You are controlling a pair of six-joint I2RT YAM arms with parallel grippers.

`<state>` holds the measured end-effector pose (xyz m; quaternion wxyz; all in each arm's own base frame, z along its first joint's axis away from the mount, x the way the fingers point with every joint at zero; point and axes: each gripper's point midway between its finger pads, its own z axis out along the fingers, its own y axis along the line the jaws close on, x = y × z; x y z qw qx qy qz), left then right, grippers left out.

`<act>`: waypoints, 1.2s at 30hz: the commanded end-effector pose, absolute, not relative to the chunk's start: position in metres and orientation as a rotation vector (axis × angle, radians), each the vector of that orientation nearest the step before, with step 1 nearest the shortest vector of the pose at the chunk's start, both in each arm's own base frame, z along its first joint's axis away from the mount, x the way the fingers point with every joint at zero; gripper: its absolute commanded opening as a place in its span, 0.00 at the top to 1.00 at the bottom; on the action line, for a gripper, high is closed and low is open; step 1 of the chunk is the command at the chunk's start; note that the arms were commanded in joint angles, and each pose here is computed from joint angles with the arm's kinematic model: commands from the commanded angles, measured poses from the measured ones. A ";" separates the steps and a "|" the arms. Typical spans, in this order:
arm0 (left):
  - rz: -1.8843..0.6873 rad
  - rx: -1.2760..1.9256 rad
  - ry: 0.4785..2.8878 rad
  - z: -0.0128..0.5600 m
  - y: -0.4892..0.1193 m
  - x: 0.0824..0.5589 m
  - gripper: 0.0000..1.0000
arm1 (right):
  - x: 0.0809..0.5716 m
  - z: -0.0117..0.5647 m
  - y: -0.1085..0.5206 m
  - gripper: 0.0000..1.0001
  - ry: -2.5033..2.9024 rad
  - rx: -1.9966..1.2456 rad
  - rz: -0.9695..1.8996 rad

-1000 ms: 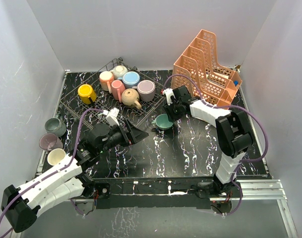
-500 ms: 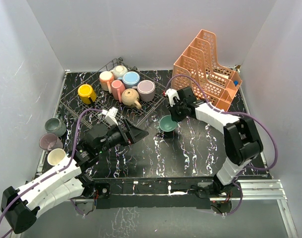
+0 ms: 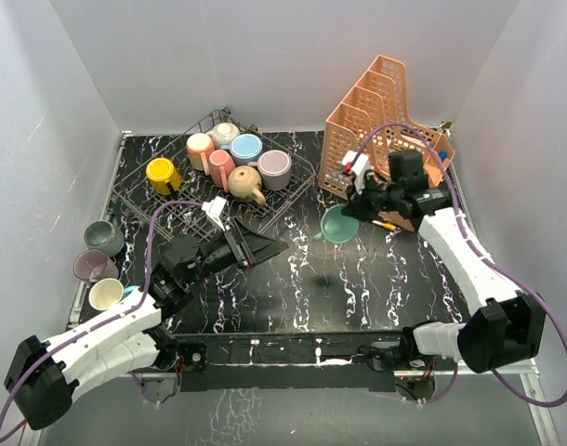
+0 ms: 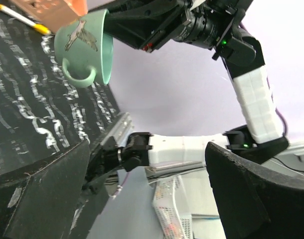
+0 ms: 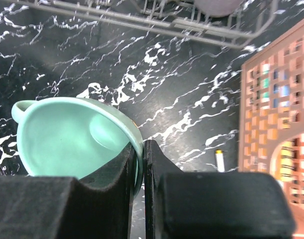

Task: Load the cups into the dish rack
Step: Pick up the cup at the center of the board.

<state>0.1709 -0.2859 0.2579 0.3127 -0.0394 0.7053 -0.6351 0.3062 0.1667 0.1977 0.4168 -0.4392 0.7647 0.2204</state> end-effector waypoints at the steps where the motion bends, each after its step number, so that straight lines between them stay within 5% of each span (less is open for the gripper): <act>1: -1.904 0.021 1.655 0.326 -0.298 0.155 0.03 | 0.308 0.291 0.148 0.92 1.673 -1.179 0.522; 13: -2.136 0.216 1.430 0.386 -0.333 0.125 0.06 | 0.249 0.420 0.151 0.92 1.126 -1.110 0.487; 23: -2.156 0.313 1.436 0.399 -0.355 0.116 0.09 | 0.192 0.441 0.164 0.92 0.833 -1.228 0.459; 36: -2.248 0.472 1.464 0.403 -0.399 0.095 0.43 | 0.174 0.441 0.167 0.92 0.740 -1.282 0.431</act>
